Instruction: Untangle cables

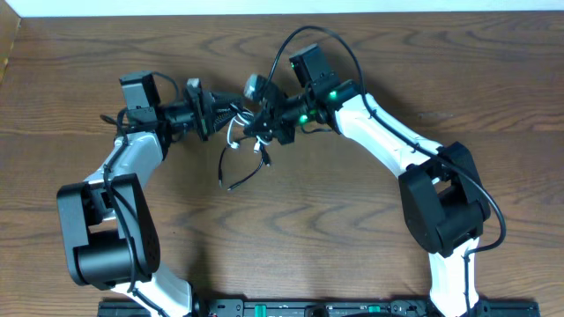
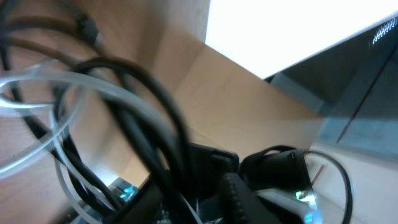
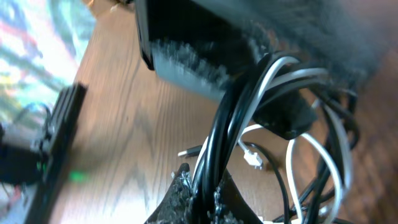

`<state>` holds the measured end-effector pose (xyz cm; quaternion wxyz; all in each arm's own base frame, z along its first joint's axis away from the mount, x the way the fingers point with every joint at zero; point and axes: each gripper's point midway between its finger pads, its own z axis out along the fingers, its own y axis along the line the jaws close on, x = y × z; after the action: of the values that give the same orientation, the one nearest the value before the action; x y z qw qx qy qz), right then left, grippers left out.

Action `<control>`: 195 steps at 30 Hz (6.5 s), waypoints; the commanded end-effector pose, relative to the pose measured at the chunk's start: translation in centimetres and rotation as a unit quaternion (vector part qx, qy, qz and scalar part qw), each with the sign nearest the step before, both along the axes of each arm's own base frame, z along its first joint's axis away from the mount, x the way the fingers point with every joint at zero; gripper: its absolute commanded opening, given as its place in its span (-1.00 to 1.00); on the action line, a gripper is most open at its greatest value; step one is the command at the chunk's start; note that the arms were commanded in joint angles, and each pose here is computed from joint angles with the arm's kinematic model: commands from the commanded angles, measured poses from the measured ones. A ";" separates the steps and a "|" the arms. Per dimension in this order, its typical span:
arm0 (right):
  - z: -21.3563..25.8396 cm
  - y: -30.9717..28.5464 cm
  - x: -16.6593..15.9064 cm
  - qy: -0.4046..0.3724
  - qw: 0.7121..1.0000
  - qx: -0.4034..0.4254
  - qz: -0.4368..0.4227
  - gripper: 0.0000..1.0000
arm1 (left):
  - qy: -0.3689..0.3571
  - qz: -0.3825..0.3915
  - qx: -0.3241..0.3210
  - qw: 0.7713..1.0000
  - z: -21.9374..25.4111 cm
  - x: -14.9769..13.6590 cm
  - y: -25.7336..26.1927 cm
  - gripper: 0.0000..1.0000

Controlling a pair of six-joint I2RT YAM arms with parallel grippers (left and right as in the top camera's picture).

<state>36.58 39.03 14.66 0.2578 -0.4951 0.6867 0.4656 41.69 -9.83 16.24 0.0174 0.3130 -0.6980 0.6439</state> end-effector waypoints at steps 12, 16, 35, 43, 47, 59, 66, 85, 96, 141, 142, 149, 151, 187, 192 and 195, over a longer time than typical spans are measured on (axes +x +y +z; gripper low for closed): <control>6.4 -5.4 5.8 0.307 0.939 0.105 -0.116 -0.98 | -0.403 -0.082 0.092 0.907 4.8 -0.4 -0.4 0.21; 7.5 -5.8 4.9 0.356 0.924 0.111 -0.085 -0.98 | -0.430 -0.096 0.100 0.892 4.2 -0.9 -0.8 0.19; 9.8 -6.3 1.6 0.356 0.925 0.129 0.035 -0.98 | -0.382 -0.127 0.304 0.863 -5.4 -1.3 -0.8 0.04; 9.8 -5.5 0.8 0.358 0.924 0.125 0.045 -0.98 | -0.404 -0.155 0.295 0.852 -5.2 -1.9 -3.4 0.16; 9.8 -5.5 0.8 0.358 0.924 0.125 0.045 -0.98 | -0.424 -0.175 0.292 0.840 -5.2 -2.4 -4.8 0.18; 9.8 -4.7 0.1 0.359 0.924 0.121 0.055 -0.98 | -0.399 -0.166 0.370 0.822 -7.2 -1.1 -3.7 -0.71; 9.8 -4.5 0.0 0.360 0.924 0.120 0.057 -0.98 | -0.403 -0.168 0.355 0.826 -6.8 -1.3 -4.2 -0.10; 9.8 -3.4 -1.2 0.371 0.919 0.111 0.069 -0.98 | -0.424 -0.183 0.353 0.814 -6.7 -1.5 -5.9 -0.85; 9.8 -3.6 -0.9 0.371 0.919 0.112 0.066 -0.98 | -0.220 -0.073 0.550 0.803 -11.4 1.0 2.2 -0.85; 2.2 -5.2 0.5 0.282 0.957 0.049 -0.046 -0.98 | -0.245 0.011 0.333 0.910 -5.2 0.3 7.9 0.04; 2.5 -5.1 0.4 0.277 0.959 0.056 -0.036 -0.98 | -0.255 0.004 0.315 0.914 -4.7 0.1 7.3 0.04; 6.0 -4.5 -0.8 0.256 0.957 0.127 0.049 -0.98 | -0.266 -0.038 0.305 0.914 -4.9 -0.3 3.6 0.05; 6.4 -4.4 -0.4 0.259 0.956 0.129 0.047 -0.98 | -0.269 -0.048 0.304 0.913 -4.9 -0.5 2.6 -0.21; 6.8 -5.2 1.9 0.260 0.957 0.129 0.006 -0.98 | -0.428 -0.107 0.315 0.840 -4.1 -2.5 4.6 -0.21; 7.1 -5.6 1.7 0.264 0.955 0.135 0.016 -0.98 | -0.445 -0.133 0.344 0.816 -5.2 -3.0 4.8 0.08; 7.1 -5.7 1.8 0.264 0.955 0.135 0.015 -0.98 | -0.430 -0.136 0.373 0.811 -6.1 -2.8 5.5 0.13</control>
<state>38.65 33.78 19.43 0.1180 -0.3093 0.6732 0.6612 38.62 -5.08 10.31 -0.2915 -0.0751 -0.8459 0.4402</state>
